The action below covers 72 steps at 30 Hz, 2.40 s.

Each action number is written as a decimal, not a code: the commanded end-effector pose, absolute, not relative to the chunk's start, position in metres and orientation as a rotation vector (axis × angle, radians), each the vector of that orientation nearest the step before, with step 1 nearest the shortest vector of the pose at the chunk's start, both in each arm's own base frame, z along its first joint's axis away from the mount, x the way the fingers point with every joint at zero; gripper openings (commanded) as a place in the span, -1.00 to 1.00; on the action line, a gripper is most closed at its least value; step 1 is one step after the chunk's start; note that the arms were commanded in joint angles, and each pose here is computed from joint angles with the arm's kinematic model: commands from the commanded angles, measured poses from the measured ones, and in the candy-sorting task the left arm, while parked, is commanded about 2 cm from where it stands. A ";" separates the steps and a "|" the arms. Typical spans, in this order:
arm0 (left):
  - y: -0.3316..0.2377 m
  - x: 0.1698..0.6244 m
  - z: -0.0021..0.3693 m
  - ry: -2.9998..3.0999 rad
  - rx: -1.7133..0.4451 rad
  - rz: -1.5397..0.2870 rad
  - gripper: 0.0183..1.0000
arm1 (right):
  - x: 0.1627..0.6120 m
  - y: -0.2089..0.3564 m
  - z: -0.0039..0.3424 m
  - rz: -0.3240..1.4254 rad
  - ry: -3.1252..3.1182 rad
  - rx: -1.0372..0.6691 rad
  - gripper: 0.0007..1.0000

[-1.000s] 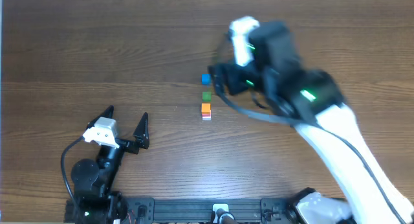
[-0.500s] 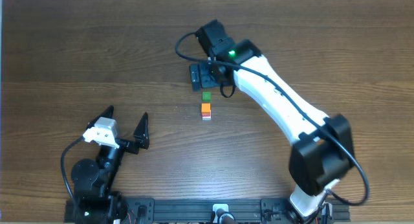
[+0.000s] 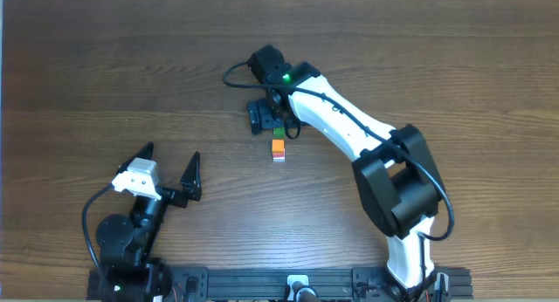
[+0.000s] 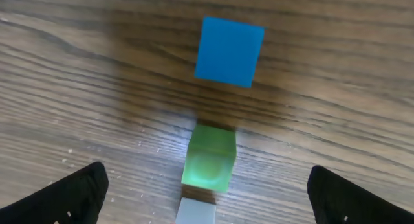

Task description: Stack Cubes

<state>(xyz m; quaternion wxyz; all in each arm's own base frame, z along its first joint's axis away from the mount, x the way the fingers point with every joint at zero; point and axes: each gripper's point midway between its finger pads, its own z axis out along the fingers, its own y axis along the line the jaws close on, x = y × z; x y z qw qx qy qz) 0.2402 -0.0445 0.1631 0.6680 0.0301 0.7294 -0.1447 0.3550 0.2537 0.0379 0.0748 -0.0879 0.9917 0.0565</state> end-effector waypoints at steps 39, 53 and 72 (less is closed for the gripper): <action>-0.047 0.240 0.162 1.640 0.092 -0.321 1.00 | 0.348 0.253 0.003 0.024 3.006 -0.145 0.32; -0.047 0.240 0.162 1.640 0.092 -0.321 1.00 | 0.346 0.251 0.003 0.002 3.010 -0.125 -0.07; -0.047 0.240 0.162 1.640 0.092 -0.321 1.00 | 0.346 0.251 0.003 -0.002 3.007 -0.124 -0.46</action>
